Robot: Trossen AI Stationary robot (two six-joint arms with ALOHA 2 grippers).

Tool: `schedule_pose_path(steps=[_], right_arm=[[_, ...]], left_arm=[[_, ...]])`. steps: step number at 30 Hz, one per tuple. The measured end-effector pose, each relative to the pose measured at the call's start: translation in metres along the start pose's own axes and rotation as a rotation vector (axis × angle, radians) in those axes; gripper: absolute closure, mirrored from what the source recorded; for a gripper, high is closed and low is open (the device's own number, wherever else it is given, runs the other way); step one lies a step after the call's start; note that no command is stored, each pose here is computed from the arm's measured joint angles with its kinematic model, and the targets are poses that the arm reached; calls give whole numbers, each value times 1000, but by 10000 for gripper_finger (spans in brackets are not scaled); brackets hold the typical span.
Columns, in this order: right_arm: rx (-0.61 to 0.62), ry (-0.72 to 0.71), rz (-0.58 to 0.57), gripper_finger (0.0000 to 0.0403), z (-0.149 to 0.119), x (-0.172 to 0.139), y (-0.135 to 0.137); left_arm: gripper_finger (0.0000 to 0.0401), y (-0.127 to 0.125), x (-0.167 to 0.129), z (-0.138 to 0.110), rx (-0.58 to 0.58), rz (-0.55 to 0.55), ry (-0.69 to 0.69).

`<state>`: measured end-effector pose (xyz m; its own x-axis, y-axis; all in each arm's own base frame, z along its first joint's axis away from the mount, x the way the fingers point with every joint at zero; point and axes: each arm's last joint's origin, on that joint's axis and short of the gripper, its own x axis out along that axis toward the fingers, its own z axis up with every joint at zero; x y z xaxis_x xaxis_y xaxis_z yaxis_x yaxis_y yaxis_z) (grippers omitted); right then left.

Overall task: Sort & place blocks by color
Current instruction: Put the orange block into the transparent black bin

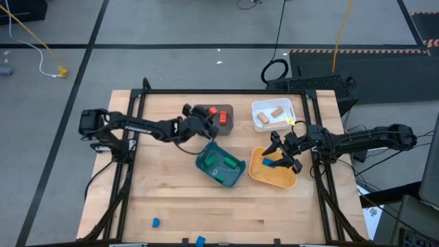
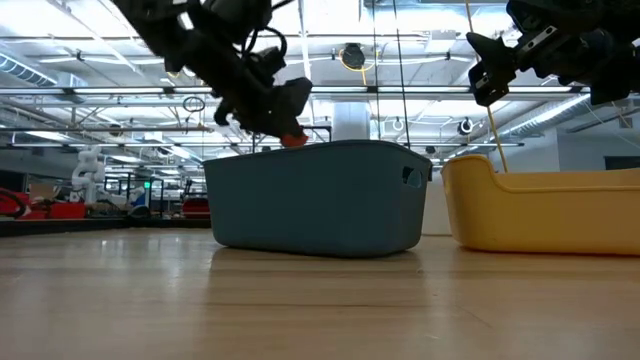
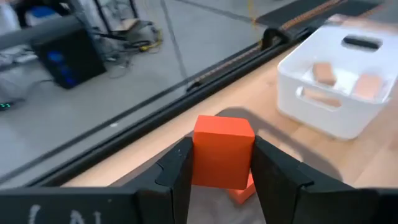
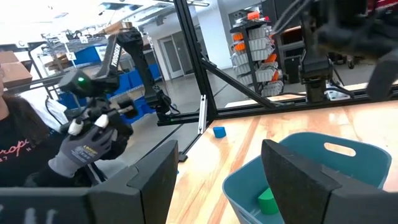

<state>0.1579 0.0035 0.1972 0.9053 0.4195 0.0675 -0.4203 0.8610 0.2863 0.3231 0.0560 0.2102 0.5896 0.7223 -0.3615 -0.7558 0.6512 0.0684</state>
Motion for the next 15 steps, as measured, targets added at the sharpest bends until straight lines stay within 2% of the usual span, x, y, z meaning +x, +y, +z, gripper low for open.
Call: schedule_pose_path(steps=[5, 9, 15], right_arm=[[0, 1, 0, 179, 0, 0, 0], [0, 0, 0, 179, 0, 0, 0], [0, 0, 1, 179, 0, 0, 0]], left_arm=[[267, 25, 15, -22, -65, -65, 9], [262, 44, 20, -41, -165, -103, 28], [264, 50, 16, -57, -199, -133, 16]])
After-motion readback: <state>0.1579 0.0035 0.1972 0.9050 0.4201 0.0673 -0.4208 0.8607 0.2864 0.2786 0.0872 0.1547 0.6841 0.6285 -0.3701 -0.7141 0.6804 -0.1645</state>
